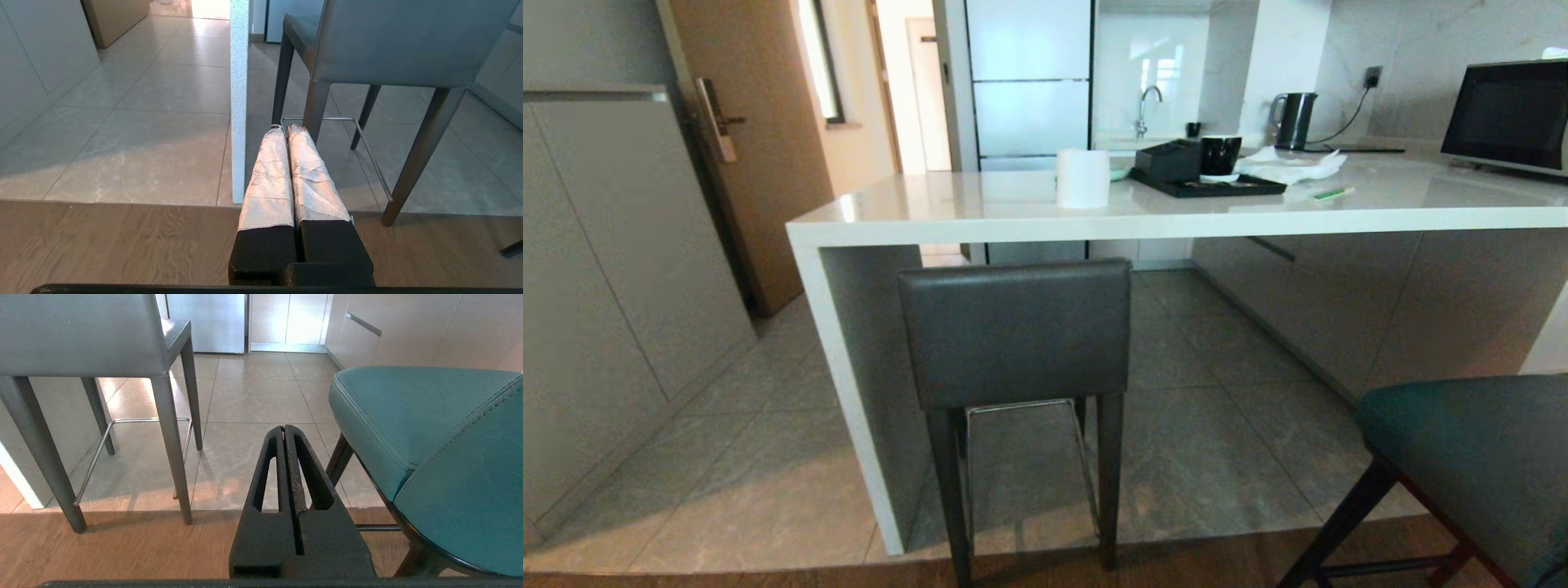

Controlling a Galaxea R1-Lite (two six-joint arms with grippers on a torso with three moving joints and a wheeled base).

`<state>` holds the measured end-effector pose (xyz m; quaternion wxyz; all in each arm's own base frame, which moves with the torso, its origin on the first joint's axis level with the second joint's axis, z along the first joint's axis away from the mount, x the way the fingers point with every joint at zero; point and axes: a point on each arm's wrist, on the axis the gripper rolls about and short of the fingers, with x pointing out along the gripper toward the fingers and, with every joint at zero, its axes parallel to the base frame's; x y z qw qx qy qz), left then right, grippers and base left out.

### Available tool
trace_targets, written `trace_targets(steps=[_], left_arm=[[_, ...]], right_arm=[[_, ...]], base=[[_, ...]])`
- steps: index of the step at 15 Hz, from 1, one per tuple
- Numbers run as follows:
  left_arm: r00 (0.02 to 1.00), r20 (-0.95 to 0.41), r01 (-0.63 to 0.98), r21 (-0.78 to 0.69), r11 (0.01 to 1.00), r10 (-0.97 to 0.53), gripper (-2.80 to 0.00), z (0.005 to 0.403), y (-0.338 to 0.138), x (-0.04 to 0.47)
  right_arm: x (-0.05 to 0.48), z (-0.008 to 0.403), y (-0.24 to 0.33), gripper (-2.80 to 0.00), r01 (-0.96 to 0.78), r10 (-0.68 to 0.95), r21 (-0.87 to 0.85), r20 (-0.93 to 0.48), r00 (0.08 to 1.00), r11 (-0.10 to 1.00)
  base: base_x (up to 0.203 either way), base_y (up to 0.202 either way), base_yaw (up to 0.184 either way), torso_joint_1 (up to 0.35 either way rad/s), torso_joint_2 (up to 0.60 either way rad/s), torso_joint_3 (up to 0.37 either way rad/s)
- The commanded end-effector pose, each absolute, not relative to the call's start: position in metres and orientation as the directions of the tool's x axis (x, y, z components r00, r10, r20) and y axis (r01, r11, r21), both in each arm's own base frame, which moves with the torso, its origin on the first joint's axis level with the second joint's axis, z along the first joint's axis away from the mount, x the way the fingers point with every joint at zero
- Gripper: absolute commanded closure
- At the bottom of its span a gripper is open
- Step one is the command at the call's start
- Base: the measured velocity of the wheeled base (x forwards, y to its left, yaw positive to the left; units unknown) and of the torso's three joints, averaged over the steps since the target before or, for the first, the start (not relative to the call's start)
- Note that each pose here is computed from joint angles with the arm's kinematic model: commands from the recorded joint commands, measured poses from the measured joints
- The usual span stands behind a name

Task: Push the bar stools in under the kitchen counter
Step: Push the blue chair back under the dining table

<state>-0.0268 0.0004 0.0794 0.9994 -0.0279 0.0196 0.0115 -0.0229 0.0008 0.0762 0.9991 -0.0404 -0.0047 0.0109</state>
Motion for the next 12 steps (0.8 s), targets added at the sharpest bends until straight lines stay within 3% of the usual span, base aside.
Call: trace_targets(steps=[1, 4, 12], left_arm=[[0.999, -0.04, -0.025, -0.056, 0.998, 0.023, 0.0, 0.0794, 0.0004, -0.0268], [0.999, -0.04, -0.025, -0.056, 0.998, 0.023, 0.0, 0.0794, 0.0004, -0.0268], [0.999, -0.041, -0.025, -0.056, 0.998, 0.023, 0.0, 0.079, 0.0004, -0.0267]], right_arm=[[-0.0221, 0.0737, 0.0008, 0.0, -0.023, 0.023, -0.081, -0.002, 1.0, 0.996], [-0.0221, 0.0737, 0.0008, 0.0, -0.023, 0.023, -0.08, -0.002, 1.0, 0.997], [-0.0221, 0.0737, 0.0008, 0.0, -0.022, 0.021, -0.079, -0.002, 1.0, 0.997]], base=[[0.0, 0.0, 0.0, 0.0, 0.0, 0.0], [-0.024, 0.0, 0.0, 0.001, 0.0, -0.002], [-0.191, 0.0, -0.002, 0.002, 0.0, 0.002]])
